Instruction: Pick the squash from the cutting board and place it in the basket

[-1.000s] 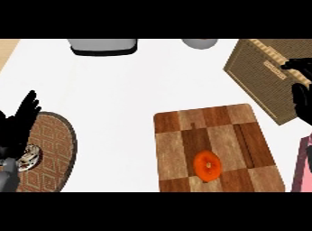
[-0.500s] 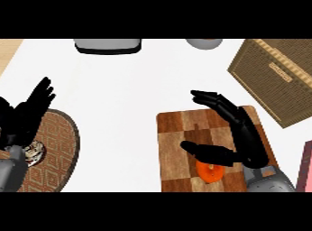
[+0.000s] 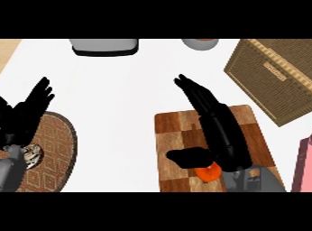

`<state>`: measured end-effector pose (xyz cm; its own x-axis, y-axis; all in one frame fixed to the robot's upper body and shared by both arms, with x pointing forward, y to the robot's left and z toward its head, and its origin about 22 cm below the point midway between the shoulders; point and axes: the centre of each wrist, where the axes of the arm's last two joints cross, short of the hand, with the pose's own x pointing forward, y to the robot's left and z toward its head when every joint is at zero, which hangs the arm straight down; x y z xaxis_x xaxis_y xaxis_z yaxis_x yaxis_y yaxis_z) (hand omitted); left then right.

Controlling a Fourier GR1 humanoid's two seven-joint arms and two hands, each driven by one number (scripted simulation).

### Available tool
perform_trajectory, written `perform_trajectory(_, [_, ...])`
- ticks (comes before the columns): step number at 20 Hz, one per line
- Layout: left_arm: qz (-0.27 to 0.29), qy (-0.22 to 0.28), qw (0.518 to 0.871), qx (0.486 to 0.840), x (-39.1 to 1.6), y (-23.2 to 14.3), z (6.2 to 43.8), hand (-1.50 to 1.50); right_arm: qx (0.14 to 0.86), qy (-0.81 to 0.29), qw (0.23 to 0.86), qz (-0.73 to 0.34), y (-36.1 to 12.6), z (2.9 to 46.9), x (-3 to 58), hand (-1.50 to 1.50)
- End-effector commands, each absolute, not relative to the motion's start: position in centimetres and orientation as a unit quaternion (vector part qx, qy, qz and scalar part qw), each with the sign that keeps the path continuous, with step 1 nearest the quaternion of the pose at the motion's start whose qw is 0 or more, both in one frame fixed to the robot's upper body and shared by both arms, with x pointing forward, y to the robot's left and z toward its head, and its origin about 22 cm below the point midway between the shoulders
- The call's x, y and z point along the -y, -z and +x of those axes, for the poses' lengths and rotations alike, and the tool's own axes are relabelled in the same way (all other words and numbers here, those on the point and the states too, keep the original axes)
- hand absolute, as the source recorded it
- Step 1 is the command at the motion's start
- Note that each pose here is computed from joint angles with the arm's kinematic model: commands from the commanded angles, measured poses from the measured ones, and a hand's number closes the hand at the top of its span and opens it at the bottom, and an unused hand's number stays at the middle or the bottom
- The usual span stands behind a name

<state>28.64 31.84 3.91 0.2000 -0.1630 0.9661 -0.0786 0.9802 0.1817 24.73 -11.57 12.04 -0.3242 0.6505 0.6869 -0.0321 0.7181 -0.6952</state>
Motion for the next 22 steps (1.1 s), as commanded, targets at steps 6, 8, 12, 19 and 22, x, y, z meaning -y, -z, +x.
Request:
perform_trajectory(6, [0.104,0.024,0.770,0.629,-33.4,-4.6,28.9,0.00,0.574,-0.371,0.596,-0.421,-20.5,24.8,14.0,-1.50])
perform_trajectory(8, [0.101,0.023,0.771,0.628,-33.0,-4.0,28.8,0.00,0.552,-0.398,0.606,-0.411,-22.8,24.3,13.7,-1.50])
perform_trajectory(12, [0.095,0.017,0.773,0.627,-32.4,-4.4,28.7,0.00,0.510,-0.457,0.645,-0.339,-22.5,23.5,15.5,-1.50])
perform_trajectory(19, [0.102,0.021,0.772,0.627,-33.5,-4.5,28.9,0.00,0.529,-0.448,0.666,-0.277,-24.9,21.3,19.7,-1.50])
perform_trajectory(22, [0.104,0.025,0.768,0.631,-31.8,-3.3,27.4,0.00,0.533,-0.431,0.678,-0.266,-24.3,18.1,21.1,-1.50])
